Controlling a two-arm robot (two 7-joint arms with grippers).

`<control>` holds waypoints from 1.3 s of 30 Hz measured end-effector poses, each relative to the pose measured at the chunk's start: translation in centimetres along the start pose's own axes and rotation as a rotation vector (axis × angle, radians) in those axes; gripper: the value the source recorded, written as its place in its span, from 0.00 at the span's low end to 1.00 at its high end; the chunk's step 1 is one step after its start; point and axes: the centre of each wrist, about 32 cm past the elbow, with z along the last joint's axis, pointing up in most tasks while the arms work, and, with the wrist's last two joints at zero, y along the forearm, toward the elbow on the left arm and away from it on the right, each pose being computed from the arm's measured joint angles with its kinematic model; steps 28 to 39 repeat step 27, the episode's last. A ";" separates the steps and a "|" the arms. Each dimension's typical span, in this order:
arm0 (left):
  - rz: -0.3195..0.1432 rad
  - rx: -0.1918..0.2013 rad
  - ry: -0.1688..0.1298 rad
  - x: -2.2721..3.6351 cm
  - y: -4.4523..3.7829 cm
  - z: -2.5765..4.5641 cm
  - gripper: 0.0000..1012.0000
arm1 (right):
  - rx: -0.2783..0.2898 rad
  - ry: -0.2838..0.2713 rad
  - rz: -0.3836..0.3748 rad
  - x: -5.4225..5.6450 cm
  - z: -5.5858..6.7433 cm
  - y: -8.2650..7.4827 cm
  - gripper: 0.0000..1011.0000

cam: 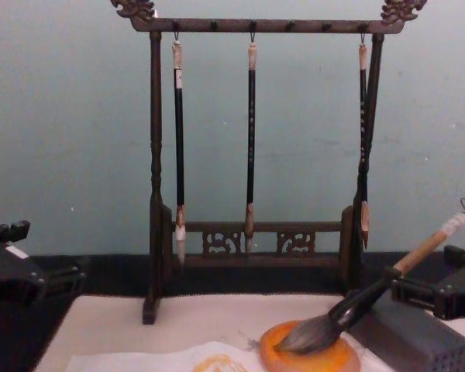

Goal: Pick up the brush from the inkstone, write on the paper, then place the brush back to its original position.

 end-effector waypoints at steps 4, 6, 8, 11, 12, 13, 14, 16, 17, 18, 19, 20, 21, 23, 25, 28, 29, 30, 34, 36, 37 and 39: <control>0.000 0.000 0.000 0.00 0.00 0.00 0.99 | 0.000 0.000 0.000 0.0 0.0 0.0 0.99; 0.000 0.000 0.000 0.00 0.00 0.00 0.99 | 0.000 0.000 0.000 0.0 0.0 0.0 0.99; 0.000 0.000 0.000 0.00 0.00 0.00 0.99 | 0.000 0.000 0.000 0.0 0.0 0.0 0.99; 0.000 0.000 0.000 0.00 0.00 0.00 0.99 | 0.000 0.000 0.000 0.0 0.0 0.0 0.99; 0.000 0.000 0.000 0.00 0.00 0.00 0.99 | 0.000 0.000 0.000 0.0 0.0 0.0 0.99; 0.000 0.000 0.000 0.00 0.00 0.00 0.99 | 0.000 0.000 0.000 0.0 0.0 0.0 0.99; 0.000 0.000 0.000 0.00 0.00 0.00 0.99 | 0.000 0.000 0.000 0.0 0.0 0.0 0.99; 0.000 0.000 0.000 0.00 0.00 0.00 0.99 | 0.000 0.000 0.000 0.0 0.0 0.0 0.99; 0.000 0.000 0.000 0.00 0.00 0.00 0.99 | 0.000 0.000 0.000 0.0 0.0 0.0 0.99; 0.000 0.000 0.000 0.00 0.00 0.00 0.99 | 0.000 0.000 0.000 0.0 0.0 0.0 0.99; 0.000 0.000 0.000 0.00 0.00 0.00 0.99 | 0.000 0.000 0.000 0.0 0.0 0.0 0.99; 0.000 0.000 0.000 0.00 0.00 0.00 0.99 | 0.000 0.000 0.000 0.0 0.0 0.0 0.99; 0.000 0.000 0.000 0.00 0.00 0.00 0.99 | 0.000 0.000 0.000 0.0 0.0 0.0 0.99; 0.000 0.000 0.000 0.00 0.00 0.00 0.99 | 0.000 0.000 0.000 0.0 0.0 0.0 0.99; 0.000 0.000 0.000 0.00 0.00 0.00 0.99 | 0.000 0.000 0.000 0.0 0.0 0.0 0.99; 0.000 0.000 0.000 0.00 0.00 0.00 0.99 | 0.000 0.000 0.000 0.0 0.0 0.0 0.99; 0.000 0.000 0.000 0.00 0.00 0.00 0.99 | 0.000 0.000 0.000 0.0 0.0 0.0 0.99; 0.000 0.000 0.000 0.00 0.00 0.00 0.99 | 0.000 0.000 0.000 0.0 0.0 0.0 0.99; 0.000 0.000 0.000 0.00 0.00 0.00 0.99 | 0.000 0.000 0.000 0.0 0.0 0.0 0.99; 0.000 0.000 0.000 0.00 0.00 0.00 0.99 | 0.000 0.000 0.000 0.0 0.0 0.0 0.99; 0.000 0.000 0.000 0.00 0.00 0.00 0.99 | 0.000 0.000 0.000 0.0 0.0 0.0 0.99; 0.000 0.000 0.000 0.00 0.00 0.00 0.99 | 0.000 0.000 0.000 0.0 0.0 0.0 0.99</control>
